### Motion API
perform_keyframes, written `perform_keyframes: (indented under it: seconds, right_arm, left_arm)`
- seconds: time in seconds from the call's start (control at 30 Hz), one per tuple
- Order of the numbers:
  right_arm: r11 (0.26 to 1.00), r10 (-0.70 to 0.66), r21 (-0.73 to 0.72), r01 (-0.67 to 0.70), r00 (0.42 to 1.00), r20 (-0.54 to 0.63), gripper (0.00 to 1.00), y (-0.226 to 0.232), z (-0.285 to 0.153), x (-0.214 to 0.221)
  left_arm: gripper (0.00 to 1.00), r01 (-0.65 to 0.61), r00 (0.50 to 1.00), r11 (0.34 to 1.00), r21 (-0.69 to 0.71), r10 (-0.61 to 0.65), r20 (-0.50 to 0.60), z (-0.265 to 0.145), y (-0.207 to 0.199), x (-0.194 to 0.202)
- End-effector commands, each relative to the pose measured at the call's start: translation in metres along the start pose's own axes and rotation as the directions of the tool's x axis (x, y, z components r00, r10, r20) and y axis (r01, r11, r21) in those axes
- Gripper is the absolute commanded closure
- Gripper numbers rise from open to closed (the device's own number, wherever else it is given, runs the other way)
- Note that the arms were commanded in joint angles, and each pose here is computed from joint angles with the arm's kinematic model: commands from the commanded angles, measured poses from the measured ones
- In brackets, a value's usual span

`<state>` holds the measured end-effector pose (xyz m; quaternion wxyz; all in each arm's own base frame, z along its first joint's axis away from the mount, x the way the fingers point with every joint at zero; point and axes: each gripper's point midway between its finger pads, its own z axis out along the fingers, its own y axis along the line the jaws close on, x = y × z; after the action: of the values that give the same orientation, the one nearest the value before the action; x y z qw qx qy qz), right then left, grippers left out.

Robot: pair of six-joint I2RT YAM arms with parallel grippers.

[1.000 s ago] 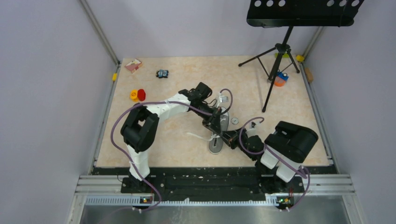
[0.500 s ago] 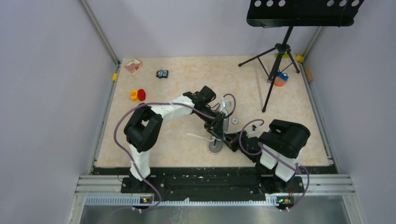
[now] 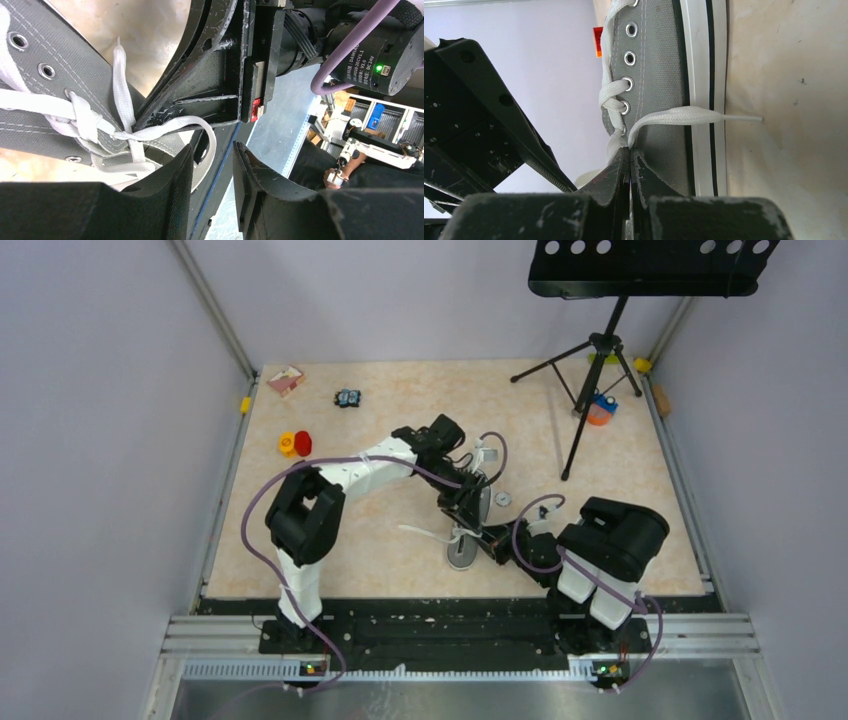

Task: Tie the shoes
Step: Cross the shoelace with the shoelace.

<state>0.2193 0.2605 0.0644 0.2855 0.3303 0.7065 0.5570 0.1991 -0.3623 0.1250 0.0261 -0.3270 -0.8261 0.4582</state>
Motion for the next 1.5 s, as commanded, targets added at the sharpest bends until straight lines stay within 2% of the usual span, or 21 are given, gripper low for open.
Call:
perform_keyframes:
  seconds: [0.0, 0.2, 0.33, 0.43, 0.57, 0.7, 1.03, 1.17, 1.37, 1.47]
  right_arm:
    - [0.976, 0.035, -0.214, -0.037, 0.999, -0.015, 1.0, 0.056, -0.01, 0.0]
    - [0.979, 0.042, -0.201, -0.046, 0.999, -0.022, 1.0, 0.052, -0.011, 0.001]
    - [0.981, 0.052, -0.187, -0.054, 0.998, -0.018, 1.0, 0.048, -0.013, -0.001]
    - [0.985, 0.065, -0.163, -0.065, 0.998, -0.004, 1.0, 0.041, -0.017, -0.004]
    - [0.986, 0.064, -0.153, -0.063, 0.998, 0.003, 1.0, 0.038, -0.021, -0.006]
    - [0.985, 0.062, -0.163, -0.06, 0.998, 0.007, 1.0, 0.04, -0.022, -0.007]
    - [0.975, 0.059, -0.216, -0.052, 0.998, 0.023, 1.0, 0.056, -0.024, -0.01]
    - [0.974, 0.057, -0.22, -0.052, 0.998, 0.017, 1.0, 0.058, -0.022, -0.009]
    - [0.975, 0.057, -0.217, -0.052, 0.998, 0.015, 1.0, 0.057, -0.022, -0.008]
    - [0.974, 0.059, -0.22, -0.055, 0.998, 0.013, 1.0, 0.058, -0.022, -0.008]
  left_arm:
    - [0.61, -0.029, 1.0, 0.999, -0.033, 0.029, 0.008, -0.008, 0.001, -0.006]
    - [0.6, -0.023, 0.997, 0.998, -0.055, 0.026, 0.066, -0.015, 0.008, -0.018]
    - [0.63, 0.014, 0.99, 0.998, -0.065, -0.004, 0.14, -0.02, 0.024, -0.03]
    - [0.64, 0.032, 0.989, 0.997, -0.073, -0.021, 0.148, -0.018, 0.037, -0.029]
    - [0.76, 0.051, 0.992, 0.998, -0.026, -0.047, 0.121, -0.011, 0.038, -0.019]
    - [1.0, 0.041, 0.994, 0.999, 0.015, -0.042, 0.103, -0.01, 0.028, -0.008]
    - [1.0, 0.035, 0.996, 0.998, 0.045, -0.039, 0.08, -0.007, 0.023, 0.005]
    - [0.88, 0.031, 0.994, 0.999, 0.019, -0.033, 0.102, -0.009, 0.025, -0.001]
    - [0.83, 0.008, 0.989, 0.999, -0.033, -0.003, 0.145, -0.016, 0.023, -0.011]
    - [0.73, -0.011, 0.987, 0.996, -0.089, 0.025, 0.158, -0.02, 0.029, -0.015]
